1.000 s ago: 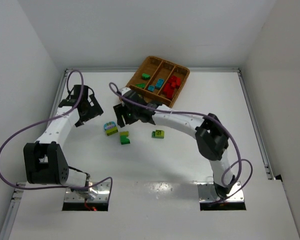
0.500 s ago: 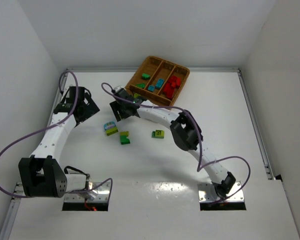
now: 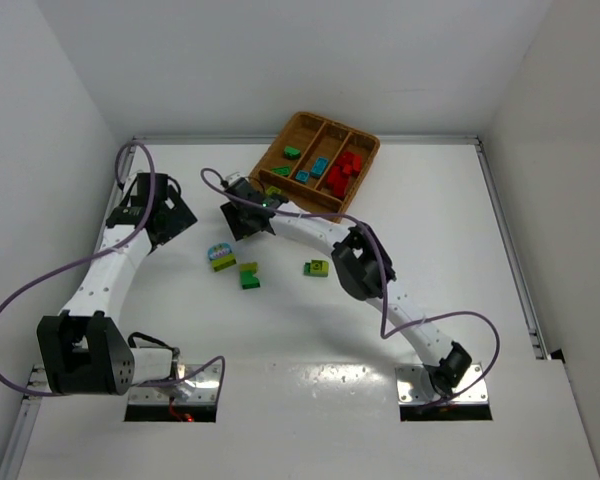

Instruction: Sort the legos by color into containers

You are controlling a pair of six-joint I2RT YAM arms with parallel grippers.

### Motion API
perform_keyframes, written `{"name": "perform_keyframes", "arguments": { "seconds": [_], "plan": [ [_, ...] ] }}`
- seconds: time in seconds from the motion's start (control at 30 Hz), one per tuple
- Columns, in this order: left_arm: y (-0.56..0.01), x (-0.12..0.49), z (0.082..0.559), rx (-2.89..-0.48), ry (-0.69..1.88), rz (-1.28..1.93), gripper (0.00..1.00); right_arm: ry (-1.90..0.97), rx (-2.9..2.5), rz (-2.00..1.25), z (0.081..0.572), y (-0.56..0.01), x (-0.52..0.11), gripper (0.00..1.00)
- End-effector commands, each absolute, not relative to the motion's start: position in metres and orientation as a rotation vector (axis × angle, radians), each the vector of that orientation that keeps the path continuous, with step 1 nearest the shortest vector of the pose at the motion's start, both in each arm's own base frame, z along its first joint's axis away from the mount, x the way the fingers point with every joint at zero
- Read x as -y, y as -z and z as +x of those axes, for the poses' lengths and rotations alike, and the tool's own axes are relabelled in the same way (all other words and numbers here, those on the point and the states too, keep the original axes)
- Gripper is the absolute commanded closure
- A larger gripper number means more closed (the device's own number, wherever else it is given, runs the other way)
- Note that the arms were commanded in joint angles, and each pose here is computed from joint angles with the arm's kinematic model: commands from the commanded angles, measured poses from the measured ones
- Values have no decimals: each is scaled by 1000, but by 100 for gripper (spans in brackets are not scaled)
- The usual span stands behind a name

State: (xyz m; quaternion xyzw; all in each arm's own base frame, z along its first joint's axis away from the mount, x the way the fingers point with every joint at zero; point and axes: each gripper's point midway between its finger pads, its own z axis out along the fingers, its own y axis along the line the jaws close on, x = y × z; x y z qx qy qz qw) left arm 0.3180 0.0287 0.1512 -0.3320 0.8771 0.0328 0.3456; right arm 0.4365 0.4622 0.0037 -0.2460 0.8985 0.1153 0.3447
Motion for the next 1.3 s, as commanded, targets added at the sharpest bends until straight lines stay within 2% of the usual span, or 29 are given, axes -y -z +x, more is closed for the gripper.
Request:
{"name": "perform_keyframes", "arguments": {
  "seconds": [0.0, 0.17, 0.2, 0.5, 0.7, 0.83, 0.87, 0.9, 0.93, 0.97, 1.07, 1.17, 1.27],
  "plan": [
    [-159, -37, 317, -2237, -105, -886, 0, -310, -2281, -625, 448, -16, -468, 47],
    [-159, -40, 317, -2233, -109, -896, 0, -290, -2262, -616, 438, -28, -459, 67],
    [-159, -40, 317, -2233, -109, -896, 0, -330, -2217, -582, 440, -55, -462, 68],
    [-159, -40, 317, -2233, -109, -896, 0, -330, -2111, -391, 439, -138, -401, 72],
    [-150, -36, 318, -2269, -80, -888, 0, -253, -2168, -213, 459, -130, -347, 72],
    [-149, -32, 318, -2283, -59, -869, 0, -230, -2213, -174, 483, -122, -338, 60],
    [-149, -32, 318, -2283, -59, -869, 0, -193, -2260, -178, 484, -105, -332, 56],
    [-149, -32, 318, -2283, -59, -869, 0, -188, -2267, -180, 485, -105, -332, 41],
    [-149, -32, 318, -2283, -59, -869, 0, -197, -2254, -176, 488, -115, -335, 33],
    [-149, -32, 318, -2283, -59, -869, 0, -188, -2251, -171, 489, -115, -333, 29],
    [-149, -31, 318, -2287, -48, -867, 0, -177, -2223, -150, 483, -126, -323, 28],
    [-149, -31, 318, -2287, -48, -867, 0, -232, -2176, -174, 463, -147, -325, 35],
    [-149, -31, 318, -2287, -48, -867, 0, -335, -2199, -342, 420, -137, -334, 41]
  ]
}}
